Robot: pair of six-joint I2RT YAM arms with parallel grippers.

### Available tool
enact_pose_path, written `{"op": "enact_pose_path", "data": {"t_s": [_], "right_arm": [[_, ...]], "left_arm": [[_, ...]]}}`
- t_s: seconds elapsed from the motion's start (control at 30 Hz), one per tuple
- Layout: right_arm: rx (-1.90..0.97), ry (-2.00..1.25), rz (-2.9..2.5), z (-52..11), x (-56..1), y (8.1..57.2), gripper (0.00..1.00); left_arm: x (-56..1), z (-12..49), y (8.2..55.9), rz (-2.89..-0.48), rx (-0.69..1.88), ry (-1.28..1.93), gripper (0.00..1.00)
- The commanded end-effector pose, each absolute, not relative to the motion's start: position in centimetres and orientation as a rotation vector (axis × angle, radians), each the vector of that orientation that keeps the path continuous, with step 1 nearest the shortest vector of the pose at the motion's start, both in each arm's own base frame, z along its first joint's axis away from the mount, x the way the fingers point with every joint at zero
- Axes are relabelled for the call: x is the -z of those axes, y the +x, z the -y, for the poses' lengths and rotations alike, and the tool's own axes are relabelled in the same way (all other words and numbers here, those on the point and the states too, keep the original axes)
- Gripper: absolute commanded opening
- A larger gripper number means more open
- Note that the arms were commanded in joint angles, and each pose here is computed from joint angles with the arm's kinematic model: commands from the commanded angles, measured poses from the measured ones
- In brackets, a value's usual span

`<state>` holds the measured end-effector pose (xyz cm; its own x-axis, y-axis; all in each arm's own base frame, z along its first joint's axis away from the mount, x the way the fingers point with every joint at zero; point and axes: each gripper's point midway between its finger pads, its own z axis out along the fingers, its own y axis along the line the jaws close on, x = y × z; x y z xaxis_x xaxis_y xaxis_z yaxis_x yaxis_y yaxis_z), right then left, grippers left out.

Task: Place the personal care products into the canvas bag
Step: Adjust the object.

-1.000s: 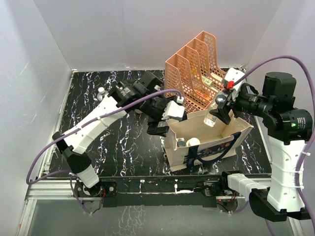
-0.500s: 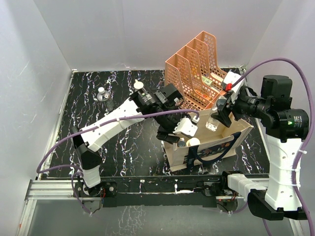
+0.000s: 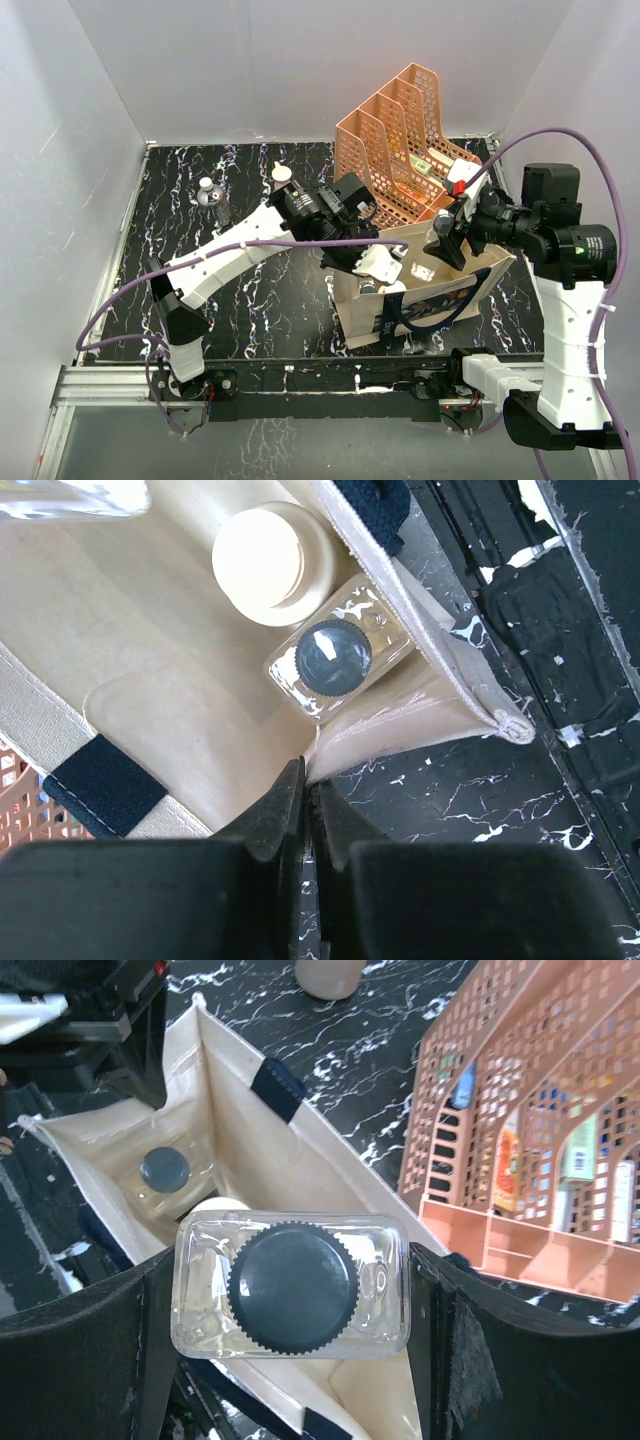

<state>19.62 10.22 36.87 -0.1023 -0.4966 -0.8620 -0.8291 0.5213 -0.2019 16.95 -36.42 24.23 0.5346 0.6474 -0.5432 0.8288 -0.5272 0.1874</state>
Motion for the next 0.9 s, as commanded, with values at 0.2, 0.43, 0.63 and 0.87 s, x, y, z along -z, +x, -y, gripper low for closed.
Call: {"op": "enact_pose_path", "data": {"t_s": [0.2, 0.43, 0.63, 0.87], "right_arm": [[-0.398, -1.169, -1.57, -11.3, -38.6, 20.2, 0.08], [-0.417, -1.177, -1.564, -11.5, -39.0, 20.4, 0.08], [-0.434, -1.171, -1.559, -11.7, -39.2, 20.5, 0.08], [-0.45, -1.155, -1.555, -11.9, -39.4, 20.6, 0.08]], "left_arm": [[-25.0, 34.1, 17.1, -1.09, 0.445, 2.439, 0.0], [-25.1, 33.3, 18.4, -1.049, 0.326, 2.473, 0.0], [-25.6, 32.8, 20.0, -1.049, 0.248, 2.458, 0.0], [-26.7, 33.0, 21.0, -1.036, 0.193, 2.424, 0.0]]}}
